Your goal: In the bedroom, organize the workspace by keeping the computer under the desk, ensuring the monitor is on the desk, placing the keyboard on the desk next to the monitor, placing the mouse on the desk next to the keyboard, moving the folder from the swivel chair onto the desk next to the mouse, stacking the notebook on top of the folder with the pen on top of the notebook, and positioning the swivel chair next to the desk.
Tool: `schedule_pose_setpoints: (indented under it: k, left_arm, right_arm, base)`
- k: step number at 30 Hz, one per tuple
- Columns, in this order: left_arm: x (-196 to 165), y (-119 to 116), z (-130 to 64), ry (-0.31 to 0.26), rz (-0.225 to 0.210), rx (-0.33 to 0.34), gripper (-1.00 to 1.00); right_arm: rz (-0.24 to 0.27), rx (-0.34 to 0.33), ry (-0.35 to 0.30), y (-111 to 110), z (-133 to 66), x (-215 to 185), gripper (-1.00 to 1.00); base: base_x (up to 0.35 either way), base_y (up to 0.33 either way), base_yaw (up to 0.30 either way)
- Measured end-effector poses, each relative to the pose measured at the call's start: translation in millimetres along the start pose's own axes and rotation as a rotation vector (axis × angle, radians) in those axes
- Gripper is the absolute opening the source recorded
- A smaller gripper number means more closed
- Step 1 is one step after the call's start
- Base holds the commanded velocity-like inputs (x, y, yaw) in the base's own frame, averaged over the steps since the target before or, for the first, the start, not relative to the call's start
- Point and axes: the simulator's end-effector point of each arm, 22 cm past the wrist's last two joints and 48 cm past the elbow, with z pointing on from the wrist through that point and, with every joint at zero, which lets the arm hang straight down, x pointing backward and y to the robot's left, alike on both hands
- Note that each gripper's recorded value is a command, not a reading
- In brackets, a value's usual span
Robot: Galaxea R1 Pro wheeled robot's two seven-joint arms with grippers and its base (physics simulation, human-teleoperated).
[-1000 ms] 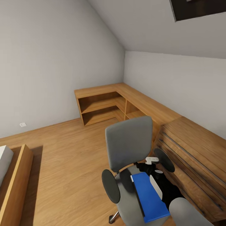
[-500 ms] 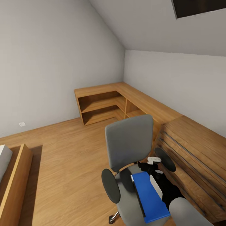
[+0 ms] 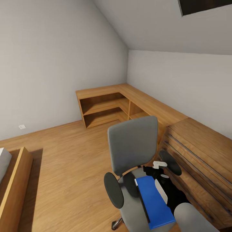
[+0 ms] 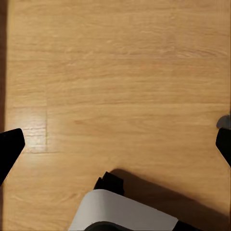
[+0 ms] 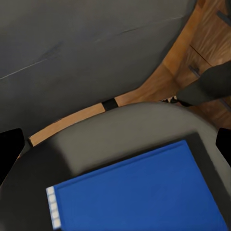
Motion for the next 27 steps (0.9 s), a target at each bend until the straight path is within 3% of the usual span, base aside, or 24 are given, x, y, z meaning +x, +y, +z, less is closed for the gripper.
schedule_pose_setpoints:
  k: [5, 15, 22, 27]
  left_arm:
    - [-27.7, 1.7, 13.8, -0.019, -0.006, 0.002, 1.00]
    - [-87.4, -20.8, 30.0, 0.080, -0.019, 0.050, 1.00]
    - [-139.6, -45.2, 28.4, 0.012, -0.062, 0.098, 1.00]
    - [-147.8, -52.1, 31.5, -0.002, -0.100, 0.117, 1.00]
  right_arm:
    - [0.001, 0.000, 0.000, -0.1, 5.1, 4.4, 1.00]
    - [0.001, 0.008, 0.001, -2.1, 15.4, 14.3, 1.00]
    - [0.000, 0.018, 0.002, -3.2, 22.6, 21.7, 1.00]
    - [0.000, 0.022, 0.002, -4.5, 27.9, 26.9, 1.00]
  base:
    - [0.000, 0.000, 0.000]
    - [0.000, 0.000, 0.000]
    - [0.000, 0.000, 0.000]
    - [0.000, 0.000, 0.000]
